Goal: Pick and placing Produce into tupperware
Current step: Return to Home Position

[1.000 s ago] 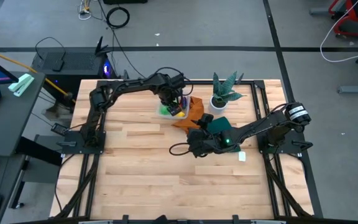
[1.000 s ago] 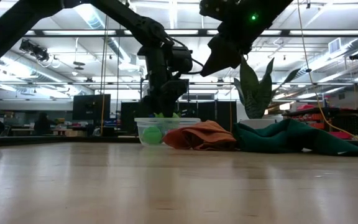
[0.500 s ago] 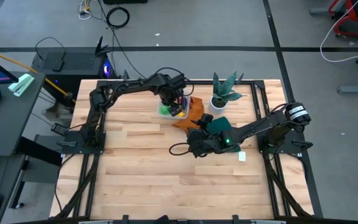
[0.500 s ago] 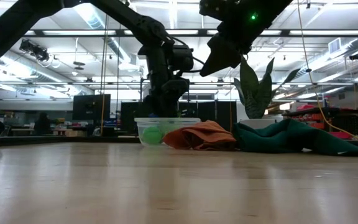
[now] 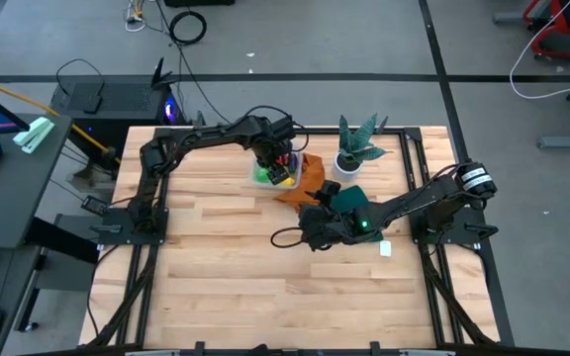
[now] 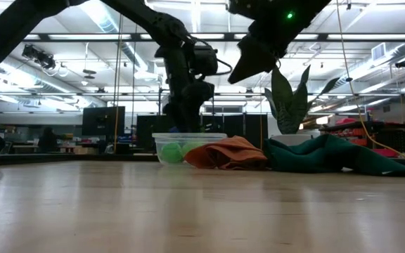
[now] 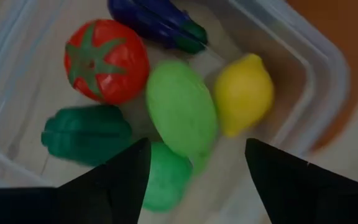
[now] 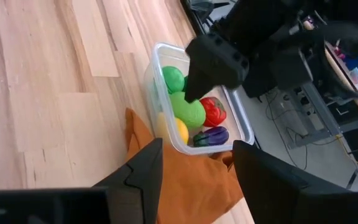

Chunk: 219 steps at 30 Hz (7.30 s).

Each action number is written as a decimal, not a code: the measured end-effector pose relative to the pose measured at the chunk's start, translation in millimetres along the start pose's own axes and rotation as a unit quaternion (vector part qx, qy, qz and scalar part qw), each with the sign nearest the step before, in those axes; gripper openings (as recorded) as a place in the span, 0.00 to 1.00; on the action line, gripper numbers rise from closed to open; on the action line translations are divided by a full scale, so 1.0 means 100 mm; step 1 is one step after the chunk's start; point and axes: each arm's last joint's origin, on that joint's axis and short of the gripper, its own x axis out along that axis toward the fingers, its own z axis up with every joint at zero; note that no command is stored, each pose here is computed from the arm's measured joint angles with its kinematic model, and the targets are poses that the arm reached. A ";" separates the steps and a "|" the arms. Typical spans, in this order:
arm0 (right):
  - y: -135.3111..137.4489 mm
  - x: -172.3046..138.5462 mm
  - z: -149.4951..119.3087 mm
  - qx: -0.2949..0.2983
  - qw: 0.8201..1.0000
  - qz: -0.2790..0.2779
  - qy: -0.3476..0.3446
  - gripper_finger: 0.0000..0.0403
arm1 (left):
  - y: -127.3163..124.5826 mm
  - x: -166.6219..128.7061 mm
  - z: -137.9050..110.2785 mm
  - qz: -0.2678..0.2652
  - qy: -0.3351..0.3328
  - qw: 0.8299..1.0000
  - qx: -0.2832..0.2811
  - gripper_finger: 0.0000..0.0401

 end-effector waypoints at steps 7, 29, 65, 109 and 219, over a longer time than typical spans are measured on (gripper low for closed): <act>-0.16 -0.24 -0.07 0.048 0.999 -0.012 0.007 0.39 | -0.05 -0.41 -0.02 -0.020 -0.046 0.999 0.010 0.63; -0.61 -1.00 -0.63 0.168 0.985 0.008 -0.036 0.33 | -0.65 -1.01 -0.86 -0.132 -0.258 0.956 -0.042 0.51; -1.22 -1.39 -1.35 0.503 0.846 0.152 -0.088 0.00 | -0.30 -0.82 -2.82 -0.252 -0.616 0.742 -0.075 0.02; -1.31 -1.42 -1.37 0.548 0.817 0.153 -0.098 0.00 | -0.29 -0.72 -3.16 -0.235 -0.678 0.695 -0.044 0.03; -1.02 -0.56 -2.22 0.345 0.821 0.347 -0.294 0.00 | -0.28 -0.50 -3.21 -0.157 -0.614 0.772 0.036 0.10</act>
